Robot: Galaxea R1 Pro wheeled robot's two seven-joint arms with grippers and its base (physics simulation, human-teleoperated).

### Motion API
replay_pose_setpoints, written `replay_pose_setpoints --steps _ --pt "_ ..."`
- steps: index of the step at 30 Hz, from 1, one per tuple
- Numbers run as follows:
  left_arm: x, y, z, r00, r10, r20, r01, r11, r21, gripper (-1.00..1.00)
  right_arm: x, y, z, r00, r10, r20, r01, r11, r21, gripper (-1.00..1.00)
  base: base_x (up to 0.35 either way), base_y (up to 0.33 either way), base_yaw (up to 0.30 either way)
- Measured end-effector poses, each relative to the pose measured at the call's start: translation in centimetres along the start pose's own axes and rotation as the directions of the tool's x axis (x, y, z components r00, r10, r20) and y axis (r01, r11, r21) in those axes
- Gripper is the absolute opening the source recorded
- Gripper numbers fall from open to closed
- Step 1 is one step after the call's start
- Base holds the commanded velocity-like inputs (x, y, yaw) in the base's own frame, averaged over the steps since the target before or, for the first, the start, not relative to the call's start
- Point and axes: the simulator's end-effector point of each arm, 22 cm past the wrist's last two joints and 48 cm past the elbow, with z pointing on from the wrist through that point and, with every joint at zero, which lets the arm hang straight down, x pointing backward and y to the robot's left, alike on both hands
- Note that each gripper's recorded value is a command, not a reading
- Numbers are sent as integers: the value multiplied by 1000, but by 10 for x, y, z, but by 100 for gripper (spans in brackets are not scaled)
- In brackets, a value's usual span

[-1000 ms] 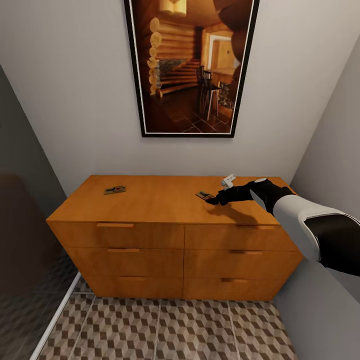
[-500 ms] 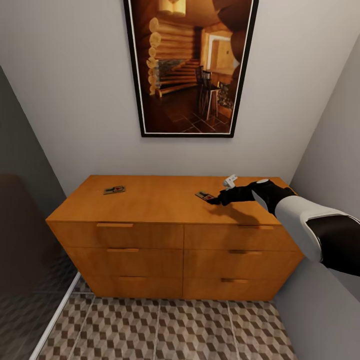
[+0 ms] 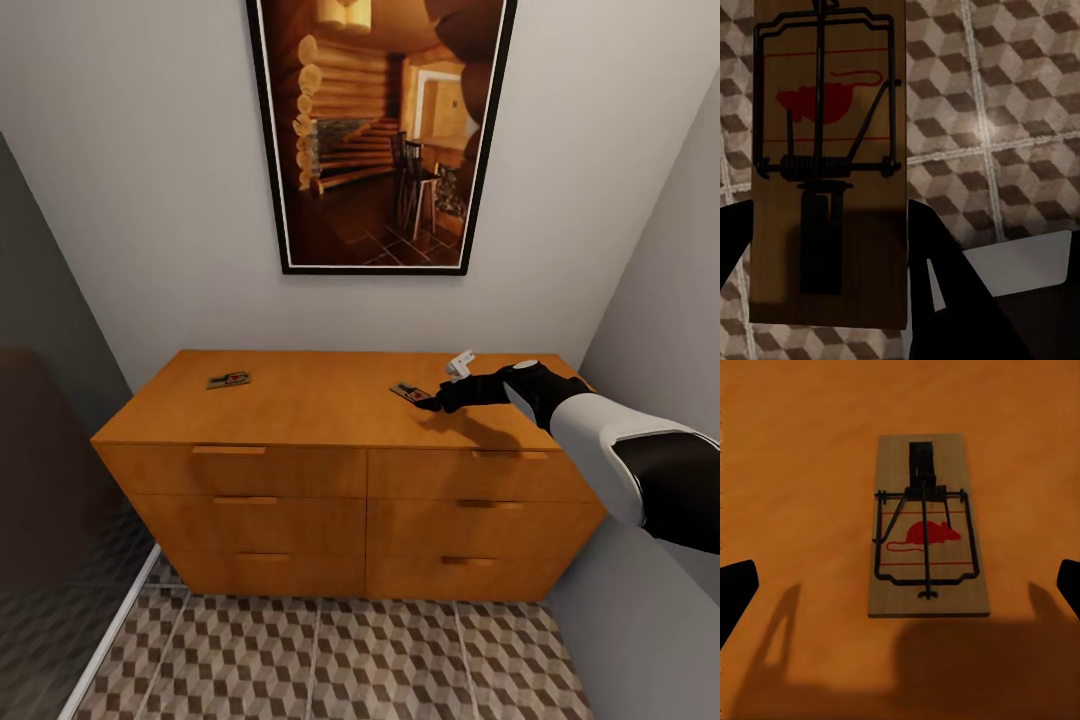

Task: Take the four mousetraps from the cabinet in the bathroom and place them on the bathroom floor. Make sure all four end up on the same floor surface, and ensure that at least two of them are either under or directly next to the same bathroom sink.

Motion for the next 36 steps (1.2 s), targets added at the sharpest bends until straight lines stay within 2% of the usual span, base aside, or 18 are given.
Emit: replay_pose_setpoints --steps 21,28,36 --pt "0 0 0 1000 0 0 0 1000 -2 -100 2 3 -1 1000 0 0 0 1000 -17 100 0 0 0" --pt "0 0 0 1000 0 0 0 1000 -2 -100 5 -4 -6 1000 5 -3 -5 1000 -6 100 0 0 0" --pt "2 0 0 1000 0 -5 0 1000 0 -100 4 -14 -10 998 52 33 -52 999 0 100 0 0 0"
